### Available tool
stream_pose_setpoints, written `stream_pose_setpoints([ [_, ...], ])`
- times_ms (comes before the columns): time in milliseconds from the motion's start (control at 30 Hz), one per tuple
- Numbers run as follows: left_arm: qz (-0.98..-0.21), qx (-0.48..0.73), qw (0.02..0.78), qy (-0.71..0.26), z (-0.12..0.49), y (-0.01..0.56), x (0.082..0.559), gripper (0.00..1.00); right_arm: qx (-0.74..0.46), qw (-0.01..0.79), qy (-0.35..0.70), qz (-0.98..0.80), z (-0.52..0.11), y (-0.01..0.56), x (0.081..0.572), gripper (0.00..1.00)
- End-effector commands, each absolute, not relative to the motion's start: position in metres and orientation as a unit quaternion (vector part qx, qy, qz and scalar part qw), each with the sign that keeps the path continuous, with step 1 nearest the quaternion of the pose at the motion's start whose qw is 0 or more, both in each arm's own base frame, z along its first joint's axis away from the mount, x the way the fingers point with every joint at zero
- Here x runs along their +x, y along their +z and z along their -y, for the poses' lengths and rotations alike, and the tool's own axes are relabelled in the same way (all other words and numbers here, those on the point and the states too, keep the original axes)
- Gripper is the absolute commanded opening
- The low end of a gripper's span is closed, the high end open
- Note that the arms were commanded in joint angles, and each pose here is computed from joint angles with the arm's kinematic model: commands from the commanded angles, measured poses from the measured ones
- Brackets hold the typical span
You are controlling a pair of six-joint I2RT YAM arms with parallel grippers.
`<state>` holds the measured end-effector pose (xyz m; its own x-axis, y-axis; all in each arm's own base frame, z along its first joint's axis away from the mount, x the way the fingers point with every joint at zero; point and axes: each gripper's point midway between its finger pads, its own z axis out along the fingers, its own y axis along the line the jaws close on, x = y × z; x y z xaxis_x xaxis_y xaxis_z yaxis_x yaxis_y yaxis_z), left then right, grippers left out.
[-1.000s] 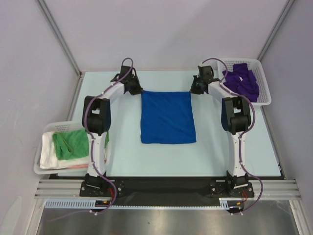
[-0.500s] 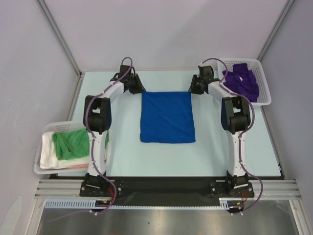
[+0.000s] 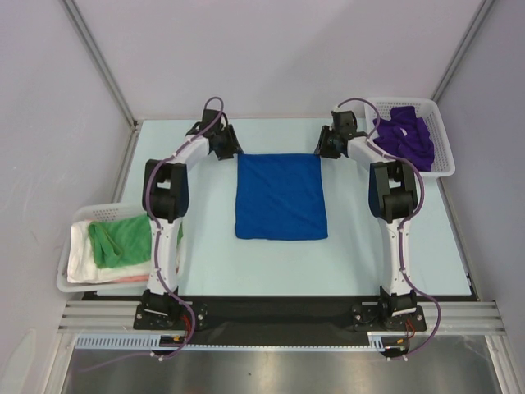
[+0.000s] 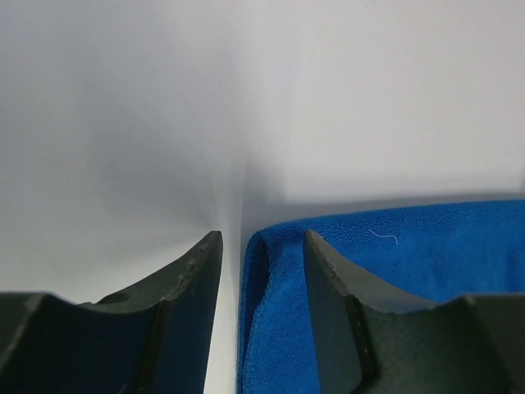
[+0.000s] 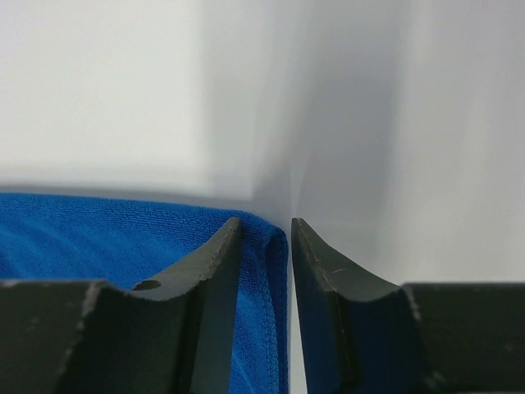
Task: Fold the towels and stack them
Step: Fold the towel
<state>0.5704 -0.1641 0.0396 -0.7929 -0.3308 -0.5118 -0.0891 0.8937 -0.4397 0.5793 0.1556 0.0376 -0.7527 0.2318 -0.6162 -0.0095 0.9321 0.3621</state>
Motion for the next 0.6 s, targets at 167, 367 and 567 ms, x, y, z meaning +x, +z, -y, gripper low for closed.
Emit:
stream_pose_setpoints([
  [167, -0.917, -0.096, 0.319, -0.219, 0.169, 0.045, 0.588, 0.46, 0.049, 0.368, 0.184, -0.91, -0.163, 0.052, 0.594, 0.27],
  [367, -0.91, -0.086, 0.326, -0.243, 0.177, 0.051, 0.589, 0.31, 0.049, 0.37, 0.187, -0.909, -0.164, 0.054, 0.594, 0.09],
  [567, -0.889, -0.073, 0.368, -0.261, 0.18, 0.084, 0.596, 0.04, 0.049, 0.387, 0.187, -0.902, -0.162, 0.07, 0.596, 0.0],
])
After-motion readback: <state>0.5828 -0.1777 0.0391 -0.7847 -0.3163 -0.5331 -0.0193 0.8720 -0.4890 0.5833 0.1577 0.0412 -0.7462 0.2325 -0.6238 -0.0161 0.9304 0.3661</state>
